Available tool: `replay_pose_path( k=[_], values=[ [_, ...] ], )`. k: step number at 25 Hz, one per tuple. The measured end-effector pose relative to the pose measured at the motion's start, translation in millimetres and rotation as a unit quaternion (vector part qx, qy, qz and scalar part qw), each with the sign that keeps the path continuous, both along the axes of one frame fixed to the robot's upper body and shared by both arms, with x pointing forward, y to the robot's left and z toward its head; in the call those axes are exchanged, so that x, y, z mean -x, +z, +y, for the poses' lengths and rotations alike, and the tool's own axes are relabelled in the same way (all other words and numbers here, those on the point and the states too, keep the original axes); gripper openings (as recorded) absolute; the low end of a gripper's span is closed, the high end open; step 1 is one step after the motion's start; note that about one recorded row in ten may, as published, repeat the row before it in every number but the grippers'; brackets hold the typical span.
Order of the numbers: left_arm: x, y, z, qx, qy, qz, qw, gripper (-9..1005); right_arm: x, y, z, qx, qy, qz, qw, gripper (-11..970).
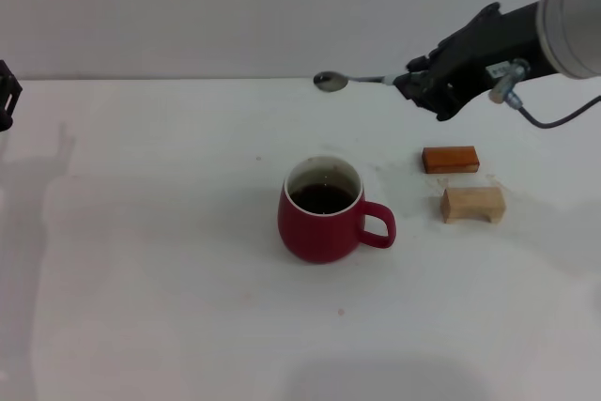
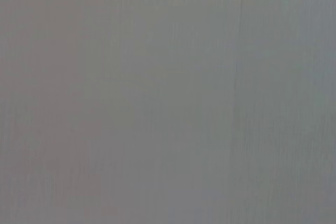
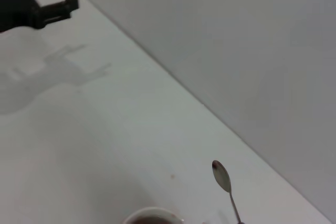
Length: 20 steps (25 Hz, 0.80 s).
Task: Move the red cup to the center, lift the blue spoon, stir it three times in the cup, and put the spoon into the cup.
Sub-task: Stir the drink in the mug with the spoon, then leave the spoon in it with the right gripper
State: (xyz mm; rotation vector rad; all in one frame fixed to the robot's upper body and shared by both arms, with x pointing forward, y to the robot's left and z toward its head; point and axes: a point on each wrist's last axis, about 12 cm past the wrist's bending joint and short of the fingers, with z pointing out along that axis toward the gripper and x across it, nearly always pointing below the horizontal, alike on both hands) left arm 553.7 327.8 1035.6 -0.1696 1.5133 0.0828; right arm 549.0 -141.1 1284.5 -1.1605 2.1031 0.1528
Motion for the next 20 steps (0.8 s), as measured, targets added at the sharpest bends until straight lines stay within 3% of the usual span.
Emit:
replay_pose_path(
  k=[7, 20],
  values=[
    [-0.3, 0.3, -1, 0.001, 0.000, -0.001, 1.000, 840, -1.4, 5.0, 18, 0.032, 0.038, 0.026, 0.998, 176],
    [-4.4, 2.8, -6, 0.005, -0.005, -0.006, 1.000, 840, -8.8, 0.5, 27, 0.087, 0.071, 0.067, 0.991, 178]
  ],
)
